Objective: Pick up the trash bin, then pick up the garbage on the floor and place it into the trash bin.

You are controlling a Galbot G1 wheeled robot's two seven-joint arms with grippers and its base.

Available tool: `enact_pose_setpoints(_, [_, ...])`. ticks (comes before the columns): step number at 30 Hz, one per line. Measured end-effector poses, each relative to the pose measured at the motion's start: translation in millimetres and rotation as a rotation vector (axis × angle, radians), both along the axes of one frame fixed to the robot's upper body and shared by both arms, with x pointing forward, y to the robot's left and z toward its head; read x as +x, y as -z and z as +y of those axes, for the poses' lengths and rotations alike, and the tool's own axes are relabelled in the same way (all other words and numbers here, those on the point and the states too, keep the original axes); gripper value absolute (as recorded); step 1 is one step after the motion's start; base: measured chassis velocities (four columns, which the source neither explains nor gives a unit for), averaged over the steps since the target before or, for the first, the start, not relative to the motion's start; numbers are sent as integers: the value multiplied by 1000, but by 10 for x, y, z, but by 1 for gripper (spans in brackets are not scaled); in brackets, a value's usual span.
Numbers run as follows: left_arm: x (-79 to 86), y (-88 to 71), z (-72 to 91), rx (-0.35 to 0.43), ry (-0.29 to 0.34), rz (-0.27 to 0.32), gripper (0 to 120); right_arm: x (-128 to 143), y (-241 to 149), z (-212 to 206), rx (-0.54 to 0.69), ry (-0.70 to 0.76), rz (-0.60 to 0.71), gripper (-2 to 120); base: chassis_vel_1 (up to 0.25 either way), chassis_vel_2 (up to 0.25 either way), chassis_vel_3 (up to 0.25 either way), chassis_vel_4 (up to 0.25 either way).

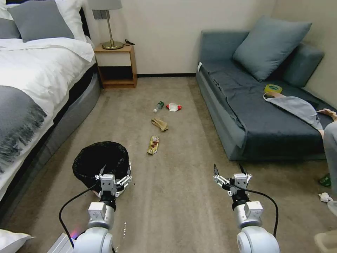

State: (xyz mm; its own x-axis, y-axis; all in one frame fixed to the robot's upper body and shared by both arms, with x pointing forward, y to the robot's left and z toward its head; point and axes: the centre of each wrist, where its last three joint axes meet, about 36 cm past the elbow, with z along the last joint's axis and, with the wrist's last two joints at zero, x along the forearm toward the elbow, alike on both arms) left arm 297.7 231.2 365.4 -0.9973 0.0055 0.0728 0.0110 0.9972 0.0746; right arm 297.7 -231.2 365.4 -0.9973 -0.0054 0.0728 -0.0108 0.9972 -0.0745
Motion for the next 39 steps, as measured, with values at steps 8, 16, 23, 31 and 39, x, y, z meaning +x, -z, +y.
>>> enact_pose_setpoints(8, [0, 0, 0, 0, 0, 0, 100, 0, 0, 0, 0, 0, 0, 100, 0, 0, 0, 0])
enact_pose_setpoints(16, [0, 0, 0, 0, 0, 0, 100, 0, 0, 0, 0, 0, 0, 100, 0, 0, 0, 0])
enact_pose_setpoints(23, [0, 0, 0, 0, 0, 0, 100, 0, 0, 0, 0, 0, 0, 100, 0, 0, 0, 0])
enact_pose_setpoints(31, [0, 0, 0, 0, 0, 0, 100, 0, 0, 0, 0, 0, 0, 100, 0, 0, 0, 0])
enact_pose_setpoints(39, [0, 0, 0, 0, 0, 0, 100, 0, 0, 0, 0, 0, 0, 100, 0, 0, 0, 0])
